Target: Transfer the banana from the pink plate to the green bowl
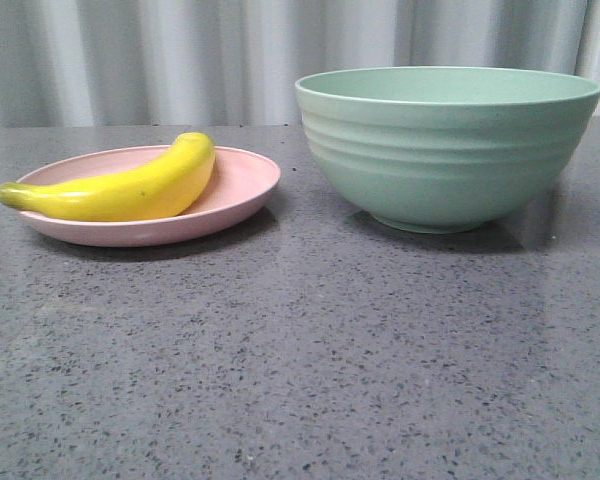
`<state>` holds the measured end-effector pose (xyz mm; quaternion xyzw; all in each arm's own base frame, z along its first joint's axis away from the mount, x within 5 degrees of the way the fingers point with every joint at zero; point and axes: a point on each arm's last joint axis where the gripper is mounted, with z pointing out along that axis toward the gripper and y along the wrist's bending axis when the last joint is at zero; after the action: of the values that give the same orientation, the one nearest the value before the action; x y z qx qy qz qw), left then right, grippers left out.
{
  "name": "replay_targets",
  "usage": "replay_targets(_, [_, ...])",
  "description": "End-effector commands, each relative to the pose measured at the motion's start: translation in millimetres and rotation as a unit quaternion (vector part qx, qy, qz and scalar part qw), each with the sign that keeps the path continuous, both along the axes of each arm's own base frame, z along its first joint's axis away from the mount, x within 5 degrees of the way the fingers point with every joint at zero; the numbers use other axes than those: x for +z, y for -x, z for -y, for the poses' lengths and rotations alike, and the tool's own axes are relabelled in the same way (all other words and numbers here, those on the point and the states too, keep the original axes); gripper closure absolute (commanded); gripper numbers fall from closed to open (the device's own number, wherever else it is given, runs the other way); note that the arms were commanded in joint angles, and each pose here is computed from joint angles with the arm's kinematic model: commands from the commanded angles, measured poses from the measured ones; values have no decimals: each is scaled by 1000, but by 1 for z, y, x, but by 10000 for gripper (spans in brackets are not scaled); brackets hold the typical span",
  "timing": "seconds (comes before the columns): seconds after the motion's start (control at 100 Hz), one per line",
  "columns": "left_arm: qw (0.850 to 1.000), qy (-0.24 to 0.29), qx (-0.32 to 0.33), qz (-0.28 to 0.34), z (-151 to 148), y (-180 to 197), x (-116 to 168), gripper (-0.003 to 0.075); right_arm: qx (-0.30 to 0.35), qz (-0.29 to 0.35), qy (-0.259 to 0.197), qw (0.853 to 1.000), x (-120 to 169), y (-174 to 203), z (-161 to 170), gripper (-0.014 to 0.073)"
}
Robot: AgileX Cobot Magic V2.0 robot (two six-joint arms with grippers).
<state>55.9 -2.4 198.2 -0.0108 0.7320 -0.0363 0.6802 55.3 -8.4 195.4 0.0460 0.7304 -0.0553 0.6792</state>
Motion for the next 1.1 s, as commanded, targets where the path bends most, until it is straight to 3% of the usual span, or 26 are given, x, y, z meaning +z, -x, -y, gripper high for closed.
replay_targets(0.0, [999,7,2,39,0,1,-1,738,0,30,12,999,-2,0,0,671])
replay_targets(0.42, [999,7,2,38,0,1,-1,738,1,31,5,1000,-2,0,0,671])
replay_targets(0.55, [998,36,1,50,0,2,5,739,2,41,-10,999,1,0,-1,671])
replay_targets(0.78, [998,15,-1,69,0,7,43,739,3,71,-15,997,34,6,-1,669])
replay_targets(0.91, [998,-22,4,64,-1,6,70,739,2,49,-18,999,54,7,-2,669])
replay_targets(1.09, [999,-29,5,46,-1,-7,96,739,1,-15,-27,1000,76,-4,0,666])
